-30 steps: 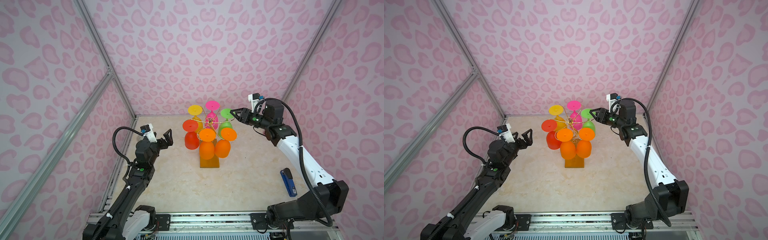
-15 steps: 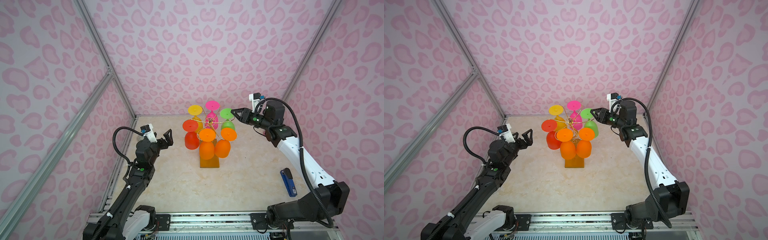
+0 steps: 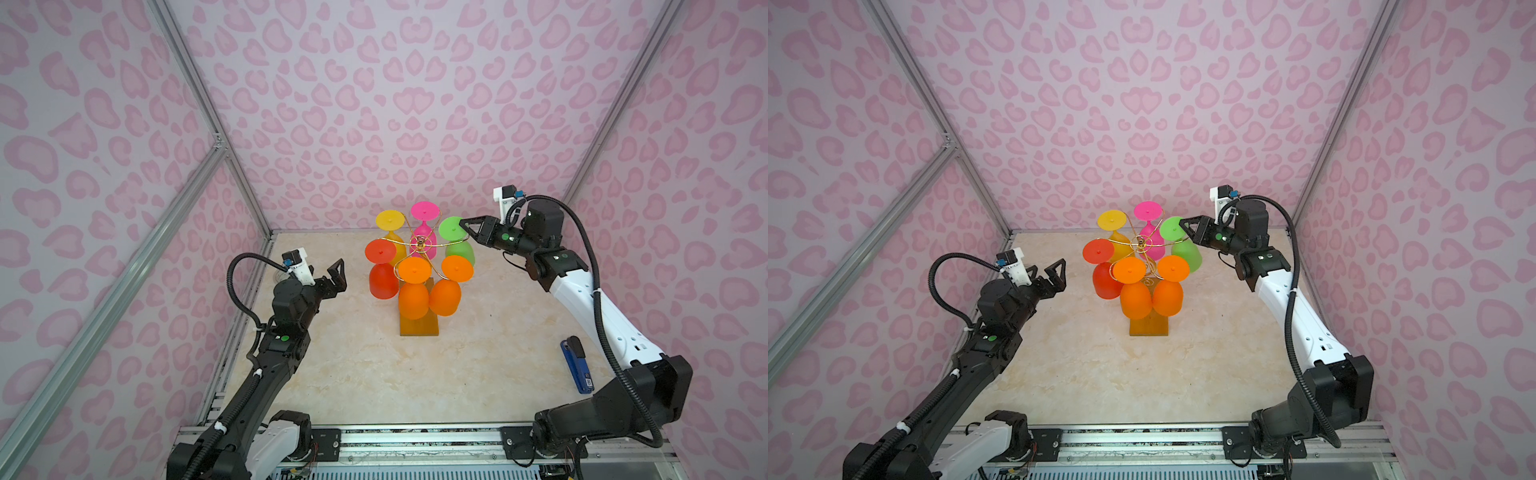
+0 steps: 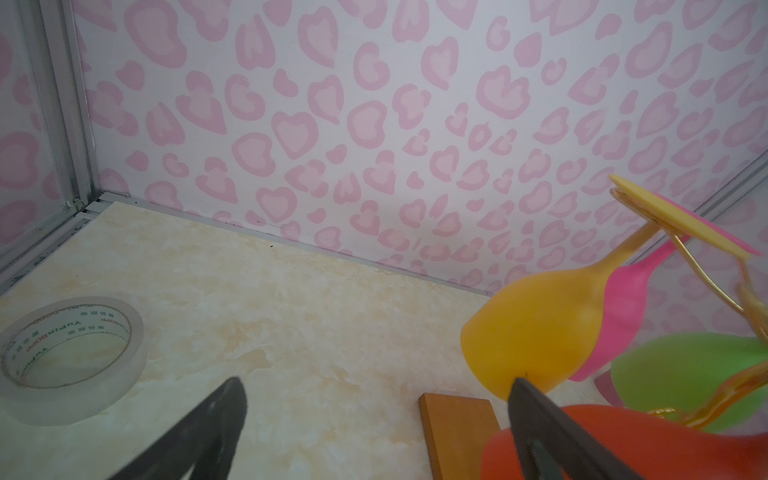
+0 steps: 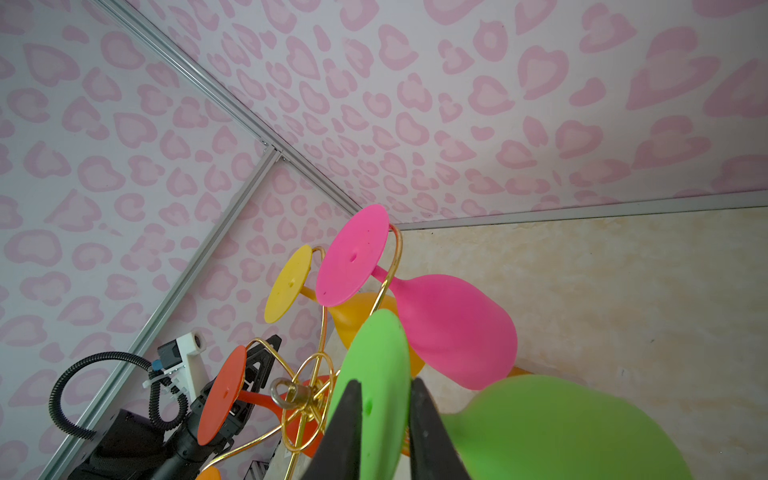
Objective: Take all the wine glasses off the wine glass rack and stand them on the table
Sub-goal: 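Close the right gripper on the lime green glass's foot on the rack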
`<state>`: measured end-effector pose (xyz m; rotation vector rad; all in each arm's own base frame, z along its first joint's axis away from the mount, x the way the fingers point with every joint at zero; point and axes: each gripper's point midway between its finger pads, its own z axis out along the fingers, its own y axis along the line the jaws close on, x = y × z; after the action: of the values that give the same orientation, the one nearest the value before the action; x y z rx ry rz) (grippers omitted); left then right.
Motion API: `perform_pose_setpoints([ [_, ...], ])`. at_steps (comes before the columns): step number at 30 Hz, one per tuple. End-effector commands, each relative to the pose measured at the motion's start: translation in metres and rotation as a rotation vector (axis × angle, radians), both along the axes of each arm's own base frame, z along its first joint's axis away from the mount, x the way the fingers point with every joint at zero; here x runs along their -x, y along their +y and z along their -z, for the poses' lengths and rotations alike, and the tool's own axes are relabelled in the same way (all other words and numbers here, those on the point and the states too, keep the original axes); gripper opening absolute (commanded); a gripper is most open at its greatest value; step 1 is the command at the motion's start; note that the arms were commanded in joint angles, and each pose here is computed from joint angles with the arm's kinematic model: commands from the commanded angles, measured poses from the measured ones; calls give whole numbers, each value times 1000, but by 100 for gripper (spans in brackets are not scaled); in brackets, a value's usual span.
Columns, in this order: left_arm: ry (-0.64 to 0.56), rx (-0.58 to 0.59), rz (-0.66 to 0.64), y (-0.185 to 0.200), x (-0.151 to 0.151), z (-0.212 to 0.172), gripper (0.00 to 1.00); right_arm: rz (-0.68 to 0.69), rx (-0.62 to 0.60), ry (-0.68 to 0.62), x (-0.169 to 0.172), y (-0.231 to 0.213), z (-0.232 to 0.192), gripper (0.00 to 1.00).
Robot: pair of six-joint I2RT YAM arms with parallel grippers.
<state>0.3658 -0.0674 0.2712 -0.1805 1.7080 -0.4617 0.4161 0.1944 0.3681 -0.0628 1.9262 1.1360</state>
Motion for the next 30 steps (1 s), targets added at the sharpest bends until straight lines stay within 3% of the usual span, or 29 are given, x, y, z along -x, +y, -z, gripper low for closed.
perform_pose_setpoints([
  [1,-6,-2,-6,1,-1,0,100,-7,-5,-27,-2,2,-6,18],
  [14,2,-3,-10,2,0,4,100,-44,-54,9,-3,9,-4,0],
  [30,3,-8,-8,2,2,4,100,-76,-209,10,-6,1,-19,0],
])
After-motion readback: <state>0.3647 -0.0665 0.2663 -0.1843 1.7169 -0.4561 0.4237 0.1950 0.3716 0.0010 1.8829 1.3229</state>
